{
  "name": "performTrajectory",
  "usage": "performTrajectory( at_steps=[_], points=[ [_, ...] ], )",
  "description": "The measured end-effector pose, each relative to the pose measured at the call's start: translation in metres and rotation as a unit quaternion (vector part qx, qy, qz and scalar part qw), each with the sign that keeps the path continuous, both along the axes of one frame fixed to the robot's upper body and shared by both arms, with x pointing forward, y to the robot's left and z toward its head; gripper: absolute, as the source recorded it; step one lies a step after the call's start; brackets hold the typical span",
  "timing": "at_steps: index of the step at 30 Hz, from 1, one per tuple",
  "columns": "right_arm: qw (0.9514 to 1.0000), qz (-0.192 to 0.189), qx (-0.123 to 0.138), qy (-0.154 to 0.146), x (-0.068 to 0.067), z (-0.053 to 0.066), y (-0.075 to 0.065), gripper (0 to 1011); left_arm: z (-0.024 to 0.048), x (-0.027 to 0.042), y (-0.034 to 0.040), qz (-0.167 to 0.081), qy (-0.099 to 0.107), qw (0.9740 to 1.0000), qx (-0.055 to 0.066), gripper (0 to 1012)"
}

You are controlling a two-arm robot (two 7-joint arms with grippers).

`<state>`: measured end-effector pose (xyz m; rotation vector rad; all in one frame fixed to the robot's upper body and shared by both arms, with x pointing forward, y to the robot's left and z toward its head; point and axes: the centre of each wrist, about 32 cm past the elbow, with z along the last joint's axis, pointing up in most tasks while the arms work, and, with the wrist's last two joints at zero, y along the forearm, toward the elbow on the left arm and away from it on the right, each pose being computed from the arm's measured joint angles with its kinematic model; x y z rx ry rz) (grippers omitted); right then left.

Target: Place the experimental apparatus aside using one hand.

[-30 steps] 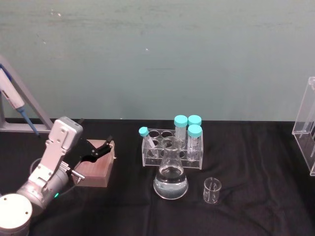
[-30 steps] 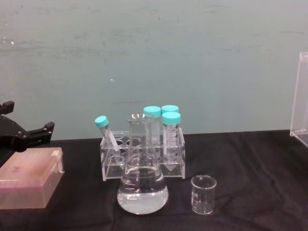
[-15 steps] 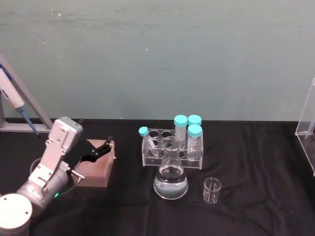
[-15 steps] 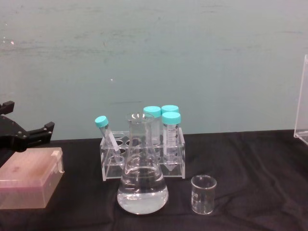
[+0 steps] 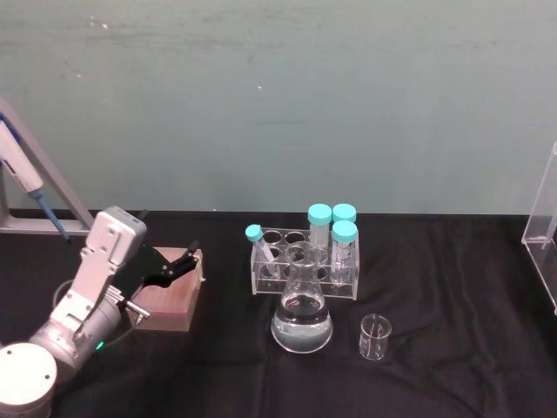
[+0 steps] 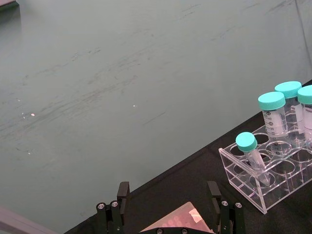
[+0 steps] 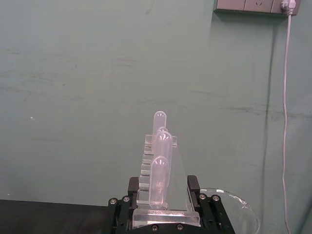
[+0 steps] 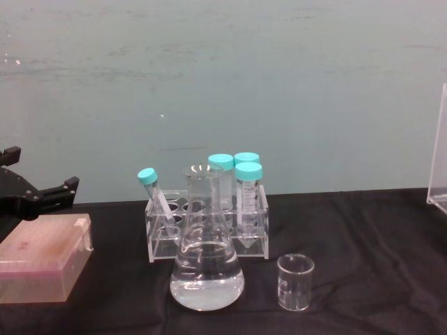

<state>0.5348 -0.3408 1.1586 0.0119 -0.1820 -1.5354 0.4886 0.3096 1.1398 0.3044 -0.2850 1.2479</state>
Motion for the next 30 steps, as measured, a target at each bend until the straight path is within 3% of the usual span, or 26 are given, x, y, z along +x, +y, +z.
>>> performTrajectory(
  at_steps=[30],
  points=[
    [0.9998,-0.007,0.011,0.015,0.0006,-0.0026,-0.0006,599,0.0000,0.0000,0.0000,0.000,0.000,1.0000,0.000,1000]
  ],
)
